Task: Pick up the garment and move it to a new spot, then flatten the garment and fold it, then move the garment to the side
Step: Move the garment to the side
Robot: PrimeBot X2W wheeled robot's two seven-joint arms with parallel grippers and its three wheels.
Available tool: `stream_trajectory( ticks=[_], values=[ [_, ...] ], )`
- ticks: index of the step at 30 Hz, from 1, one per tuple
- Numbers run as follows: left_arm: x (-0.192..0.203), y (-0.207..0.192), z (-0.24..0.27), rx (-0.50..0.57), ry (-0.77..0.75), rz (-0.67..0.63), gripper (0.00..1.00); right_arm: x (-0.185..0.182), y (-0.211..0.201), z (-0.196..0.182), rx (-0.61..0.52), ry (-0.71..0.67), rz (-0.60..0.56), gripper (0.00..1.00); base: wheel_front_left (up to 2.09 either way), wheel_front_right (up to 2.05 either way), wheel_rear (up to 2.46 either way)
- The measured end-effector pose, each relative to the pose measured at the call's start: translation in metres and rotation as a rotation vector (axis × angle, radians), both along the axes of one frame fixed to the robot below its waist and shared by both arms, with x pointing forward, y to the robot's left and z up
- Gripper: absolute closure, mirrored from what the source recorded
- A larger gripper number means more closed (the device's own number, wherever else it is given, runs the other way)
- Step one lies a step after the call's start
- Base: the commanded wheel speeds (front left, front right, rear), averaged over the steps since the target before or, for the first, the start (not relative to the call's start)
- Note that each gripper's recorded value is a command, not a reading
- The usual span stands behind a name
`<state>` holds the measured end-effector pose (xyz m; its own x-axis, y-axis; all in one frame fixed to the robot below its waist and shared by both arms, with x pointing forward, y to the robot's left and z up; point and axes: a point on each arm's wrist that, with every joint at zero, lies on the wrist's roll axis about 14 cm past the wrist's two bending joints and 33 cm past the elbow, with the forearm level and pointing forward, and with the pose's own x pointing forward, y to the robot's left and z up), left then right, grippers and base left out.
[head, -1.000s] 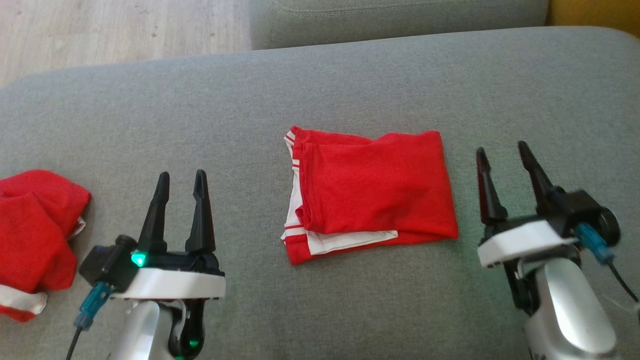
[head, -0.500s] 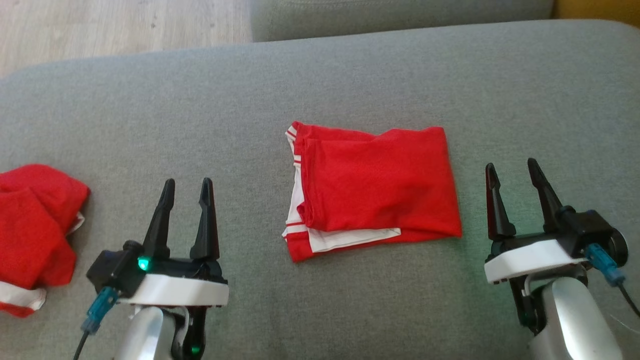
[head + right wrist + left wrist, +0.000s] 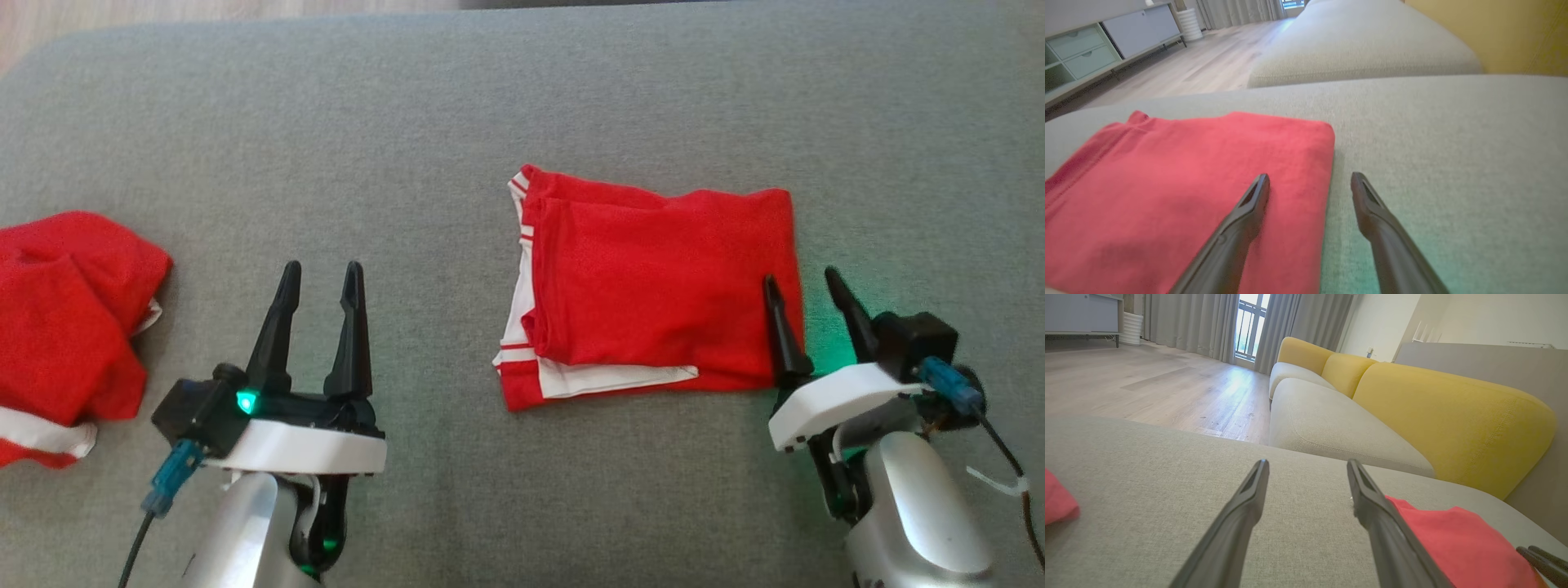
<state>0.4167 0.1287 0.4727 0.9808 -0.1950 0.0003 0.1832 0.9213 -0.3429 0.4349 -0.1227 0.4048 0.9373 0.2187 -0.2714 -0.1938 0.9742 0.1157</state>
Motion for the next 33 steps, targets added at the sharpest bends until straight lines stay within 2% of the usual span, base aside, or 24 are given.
stream_trajectory(
  ticks=[6,10,11,12,13,19,26,29,33],
  values=[
    [0.004,0.005,-0.001,0.005,0.002,0.013,0.0,-0.008,0.01,-0.038,0.027,0.155,0.016,0.0,0.0,0.0,0.0],
    [0.004,0.005,-0.005,0.006,0.012,0.01,0.0,-0.001,0.019,-0.039,0.038,0.164,0.039,0.0,0.0,0.0,0.0],
    [0.004,0.004,-0.005,0.002,0.014,0.011,0.0,0.0,0.02,-0.038,0.037,0.161,0.046,0.09,0.0,0.0,0.0],
    [0.004,0.004,-0.005,0.001,0.014,0.008,0.0,0.001,0.021,-0.038,0.036,0.157,0.049,0.6,0.0,0.0,0.0],
    [0.004,0.002,-0.005,0.001,0.014,0.004,0.0,0.001,0.022,-0.037,0.032,0.151,0.053,1.0,0.0,0.0,0.0],
    [0.006,-0.012,0.0,-0.006,0.0,-0.036,0.0,0.003,0.012,-0.028,-0.061,0.105,0.067,1.0,0.0,0.0,0.0],
    [0.011,-0.031,0.0,-0.017,-0.006,-0.089,0.0,0.025,-0.011,0.006,-0.288,-0.01,0.105,1.0,0.0,0.0,0.0],
    [0.014,-0.037,-0.002,-0.022,-0.002,-0.106,0.0,0.035,-0.051,0.013,-0.402,-0.019,0.083,1.0,0.0,0.0,0.0],
    [0.022,-0.043,-0.006,-0.025,0.002,-0.121,0.0,0.048,-0.128,0.024,-0.55,-0.001,0.013,1.0,0.0,0.0,0.0]
  ],
)
